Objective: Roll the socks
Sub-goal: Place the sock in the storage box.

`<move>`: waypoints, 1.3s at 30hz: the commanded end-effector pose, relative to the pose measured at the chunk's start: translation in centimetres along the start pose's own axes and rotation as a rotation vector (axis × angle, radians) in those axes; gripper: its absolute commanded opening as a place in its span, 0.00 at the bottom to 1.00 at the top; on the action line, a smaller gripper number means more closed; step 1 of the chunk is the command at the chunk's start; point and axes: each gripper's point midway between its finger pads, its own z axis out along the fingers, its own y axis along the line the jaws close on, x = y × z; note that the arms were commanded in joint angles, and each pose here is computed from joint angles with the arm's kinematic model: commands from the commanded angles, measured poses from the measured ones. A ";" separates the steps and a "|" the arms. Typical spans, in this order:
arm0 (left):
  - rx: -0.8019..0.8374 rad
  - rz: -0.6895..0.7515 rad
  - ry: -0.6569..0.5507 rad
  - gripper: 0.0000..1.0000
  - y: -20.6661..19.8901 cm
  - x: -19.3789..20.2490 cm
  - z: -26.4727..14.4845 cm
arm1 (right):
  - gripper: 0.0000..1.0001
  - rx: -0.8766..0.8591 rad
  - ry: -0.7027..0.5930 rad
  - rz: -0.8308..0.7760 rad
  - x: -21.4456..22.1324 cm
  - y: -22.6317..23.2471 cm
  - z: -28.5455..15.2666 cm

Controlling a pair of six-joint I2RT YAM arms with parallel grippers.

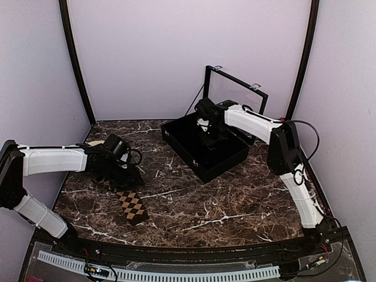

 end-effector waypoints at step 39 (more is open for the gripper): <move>-0.052 -0.009 0.085 0.55 1.1 0.8 2.2 | 0.00 -0.046 0.172 0.037 5.1 2.2 9.0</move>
